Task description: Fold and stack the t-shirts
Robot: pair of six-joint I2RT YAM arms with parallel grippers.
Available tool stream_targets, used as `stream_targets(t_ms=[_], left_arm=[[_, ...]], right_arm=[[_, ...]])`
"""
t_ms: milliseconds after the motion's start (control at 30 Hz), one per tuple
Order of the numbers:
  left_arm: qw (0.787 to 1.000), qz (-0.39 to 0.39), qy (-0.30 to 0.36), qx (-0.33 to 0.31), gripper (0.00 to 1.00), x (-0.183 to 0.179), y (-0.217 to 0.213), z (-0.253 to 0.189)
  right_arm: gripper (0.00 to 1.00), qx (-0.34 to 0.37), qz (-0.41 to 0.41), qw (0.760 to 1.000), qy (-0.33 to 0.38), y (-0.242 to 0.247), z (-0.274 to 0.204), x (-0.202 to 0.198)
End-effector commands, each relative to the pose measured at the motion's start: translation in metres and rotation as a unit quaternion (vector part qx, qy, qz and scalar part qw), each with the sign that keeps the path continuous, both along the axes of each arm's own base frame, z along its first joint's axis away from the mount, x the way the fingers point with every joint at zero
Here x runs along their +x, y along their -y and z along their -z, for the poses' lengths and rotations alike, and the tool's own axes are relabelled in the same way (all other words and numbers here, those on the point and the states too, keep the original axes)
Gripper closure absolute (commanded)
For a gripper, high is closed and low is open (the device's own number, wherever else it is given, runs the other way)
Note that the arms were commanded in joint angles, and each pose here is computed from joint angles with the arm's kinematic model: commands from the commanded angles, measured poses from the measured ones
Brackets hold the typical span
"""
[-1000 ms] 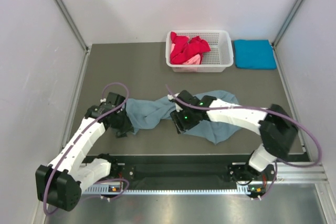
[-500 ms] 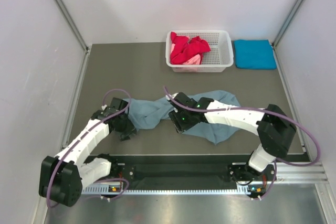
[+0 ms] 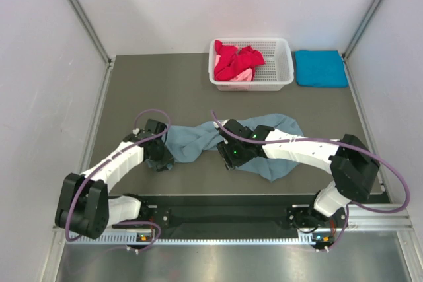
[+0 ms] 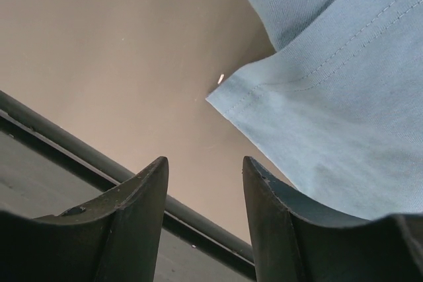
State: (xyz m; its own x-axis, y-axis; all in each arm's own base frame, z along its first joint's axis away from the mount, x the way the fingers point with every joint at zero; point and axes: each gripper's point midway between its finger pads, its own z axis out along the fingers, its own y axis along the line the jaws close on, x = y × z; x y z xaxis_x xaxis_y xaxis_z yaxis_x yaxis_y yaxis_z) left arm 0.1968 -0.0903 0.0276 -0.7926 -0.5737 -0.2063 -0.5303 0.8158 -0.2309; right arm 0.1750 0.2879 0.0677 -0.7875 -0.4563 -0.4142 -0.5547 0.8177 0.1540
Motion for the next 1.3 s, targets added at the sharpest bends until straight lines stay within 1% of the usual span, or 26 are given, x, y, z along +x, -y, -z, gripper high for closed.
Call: stream_targets(t_ms=[0, 167, 200, 233, 267, 300, 333, 367, 433, 467, 500, 533, 567, 600, 633, 667, 700, 733, 833, 967, 1167, 1233, 1267], left_arm=[[1.0, -0.003, 0.019, 0.006, 0.63, 0.013, 0.0, 0.005], [1.0, 0.002, 0.005, 0.015, 0.78, 0.011, -0.002, 0.017], [1.0, 0.004, 0.003, 0.017, 0.85, 0.011, -0.003, 0.017], [1.0, 0.006, 0.006, 0.017, 0.89, 0.012, -0.003, 0.017], [1.0, 0.008, 0.004, 0.018, 0.97, 0.011, -0.003, 0.017], [1.0, 0.011, 0.009, 0.018, 1.0, 0.014, -0.002, 0.011], [1.0, 0.014, 0.018, 0.016, 1.0, 0.016, -0.002, 0.005], [1.0, 0.017, 0.009, 0.017, 1.0, 0.01, -0.003, 0.0], [0.999, 0.02, 0.04, 0.008, 1.0, 0.015, -0.001, -0.024], [0.999, 0.021, 0.034, 0.004, 1.0, 0.008, -0.001, -0.03], [0.999, 0.022, 0.043, 0.0, 1.0, 0.008, 0.0, -0.04], [0.998, 0.023, 0.057, -0.007, 1.0, 0.006, 0.0, -0.049], [0.998, 0.025, 0.053, -0.01, 1.0, 0.0, 0.0, -0.053], [0.998, 0.023, 0.055, -0.014, 1.0, -0.003, 0.0, -0.056], [0.998, 0.02, 0.057, -0.016, 1.0, -0.007, -0.001, -0.059], [0.998, 0.02, 0.062, -0.017, 1.0, -0.008, -0.001, -0.06], [0.997, 0.022, 0.058, -0.038, 1.0, -0.013, 0.005, -0.061], [0.997, 0.02, 0.065, -0.043, 1.0, -0.014, 0.006, -0.063], [0.996, 0.012, 0.068, -0.062, 1.0, -0.015, 0.011, -0.061], [0.995, 0.012, 0.072, -0.064, 1.0, -0.012, 0.012, -0.066], [0.995, 0.015, 0.079, -0.062, 1.0, -0.01, 0.011, -0.07], [0.995, 0.015, 0.079, -0.063, 1.0, -0.01, 0.012, -0.069], [0.995, 0.015, 0.074, -0.064, 1.0, -0.012, 0.012, -0.067]], right_arm=[[0.51, 0.027, -0.006, 0.999, 0.016, -0.015, -0.017, 0.004], [0.49, 0.02, -0.014, 1.0, 0.01, -0.017, -0.012, 0.004], [0.47, 0.019, -0.017, 1.0, 0.011, -0.018, -0.013, 0.005], [0.45, 0.018, -0.018, 1.0, 0.009, -0.018, -0.012, 0.005], [0.42, 0.014, -0.021, 1.0, 0.01, -0.018, -0.011, 0.005], [0.4, 0.014, -0.023, 1.0, 0.011, -0.02, -0.01, 0.006], [0.39, 0.012, -0.025, 1.0, 0.01, -0.019, -0.008, 0.006], [0.38, 0.009, -0.026, 1.0, 0.008, -0.021, -0.006, 0.007], [0.39, 0.008, -0.03, 0.999, 0.007, -0.026, -0.004, 0.007], [0.4, 0.003, -0.031, 0.999, 0.006, -0.028, -0.001, 0.007], [0.45, 0.0, -0.028, 1.0, 0.009, -0.03, 0.0, 0.008], [0.47, -0.009, -0.026, 1.0, 0.004, -0.03, 0.006, 0.009], [0.52, -0.011, -0.023, 1.0, 0.003, -0.031, 0.009, 0.009], [0.54, -0.015, -0.021, 1.0, 0.001, -0.03, 0.012, 0.009], [0.56, -0.023, -0.018, 1.0, 0.001, -0.029, 0.018, 0.009], [0.56, -0.025, -0.017, 1.0, 0.0, -0.029, 0.021, 0.008], [0.57, -0.03, -0.016, 0.999, 0.003, -0.028, 0.025, 0.009], [0.57, -0.033, -0.015, 0.999, 0.003, -0.027, 0.027, 0.01], [0.57, -0.065, -0.018, 0.998, 0.009, -0.02, 0.043, 0.012], [0.59, -0.106, -0.018, 0.994, 0.021, -0.009, 0.06, 0.015], [0.65, -0.115, -0.007, 0.992, 0.048, -0.005, 0.065, 0.026], [0.68, -0.121, -0.003, 0.991, 0.061, -0.004, 0.064, 0.031], [0.71, -0.125, -0.001, 0.989, 0.074, -0.004, 0.06, 0.036]])
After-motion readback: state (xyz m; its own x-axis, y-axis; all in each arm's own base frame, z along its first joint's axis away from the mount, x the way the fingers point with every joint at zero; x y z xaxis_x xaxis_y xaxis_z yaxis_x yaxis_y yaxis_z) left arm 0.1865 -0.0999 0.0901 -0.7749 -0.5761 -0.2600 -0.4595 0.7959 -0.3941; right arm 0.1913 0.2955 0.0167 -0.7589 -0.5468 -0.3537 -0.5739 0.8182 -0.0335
